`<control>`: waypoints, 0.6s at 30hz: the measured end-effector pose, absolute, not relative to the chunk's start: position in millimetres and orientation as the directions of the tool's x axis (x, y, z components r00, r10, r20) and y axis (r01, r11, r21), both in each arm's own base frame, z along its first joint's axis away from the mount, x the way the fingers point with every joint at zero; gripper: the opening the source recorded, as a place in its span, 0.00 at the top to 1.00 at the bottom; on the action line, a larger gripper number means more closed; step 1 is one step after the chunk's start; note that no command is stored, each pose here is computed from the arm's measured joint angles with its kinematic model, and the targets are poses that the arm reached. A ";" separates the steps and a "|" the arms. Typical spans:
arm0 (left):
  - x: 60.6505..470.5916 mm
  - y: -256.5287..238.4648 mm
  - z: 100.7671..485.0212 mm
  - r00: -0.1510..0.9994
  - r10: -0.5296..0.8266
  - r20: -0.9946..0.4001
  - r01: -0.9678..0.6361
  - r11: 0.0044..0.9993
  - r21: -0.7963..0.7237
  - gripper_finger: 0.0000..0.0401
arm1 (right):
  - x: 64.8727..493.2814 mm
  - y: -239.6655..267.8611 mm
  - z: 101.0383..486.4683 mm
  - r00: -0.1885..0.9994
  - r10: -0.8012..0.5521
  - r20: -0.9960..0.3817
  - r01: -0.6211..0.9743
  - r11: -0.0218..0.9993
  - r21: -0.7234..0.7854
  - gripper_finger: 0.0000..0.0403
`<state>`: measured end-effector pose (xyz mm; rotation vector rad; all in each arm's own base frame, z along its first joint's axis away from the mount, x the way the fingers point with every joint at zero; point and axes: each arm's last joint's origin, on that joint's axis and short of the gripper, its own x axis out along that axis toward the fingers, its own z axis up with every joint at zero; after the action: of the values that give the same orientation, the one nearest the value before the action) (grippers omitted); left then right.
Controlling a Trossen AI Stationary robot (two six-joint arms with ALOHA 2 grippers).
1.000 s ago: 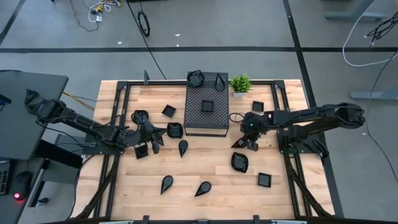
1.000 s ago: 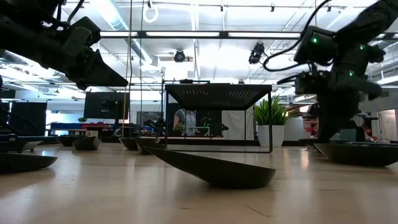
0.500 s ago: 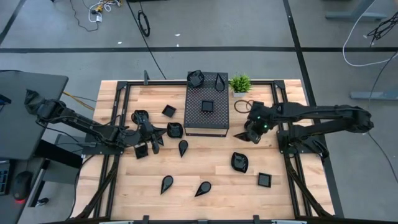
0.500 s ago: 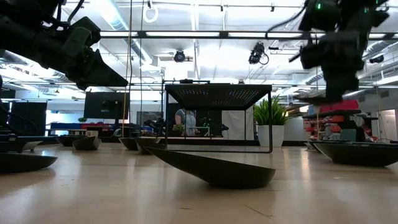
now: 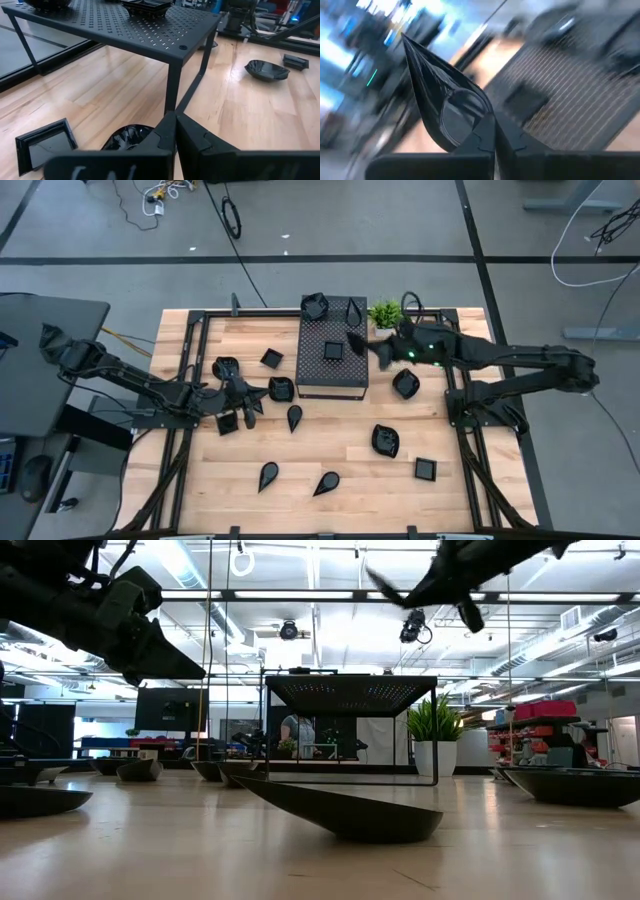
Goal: Pick & Place Mini shaped plates
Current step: Stack the black drop-shaped plate on top of the black drop-shaped plates on the shelf
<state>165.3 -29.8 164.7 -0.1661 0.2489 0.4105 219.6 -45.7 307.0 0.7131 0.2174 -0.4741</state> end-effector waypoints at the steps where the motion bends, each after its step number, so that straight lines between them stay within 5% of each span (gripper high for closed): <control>1: 165.4 -29.9 164.7 0.888 0.369 -0.273 -0.410 0.905 -0.110 0.96 | 224.1 -48.5 305.3 0.850 -0.406 -0.336 0.526 0.629 0.572 1.00; 8: 165.4 -30.0 164.6 0.890 0.364 -0.274 -0.406 0.907 -0.110 0.96 | 259.0 -66.1 282.3 0.640 -0.705 -0.305 0.737 0.451 0.504 1.00; 18: 165.4 -30.1 164.6 0.890 0.364 -0.274 -0.405 0.908 -0.110 0.96 | 277.8 -93.0 265.6 0.500 -0.791 -0.352 0.787 0.244 0.567 1.00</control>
<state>165.4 -30.1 164.6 -0.1665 0.2518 0.4012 277.8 -93.0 265.6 0.7695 -0.0068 -1.0774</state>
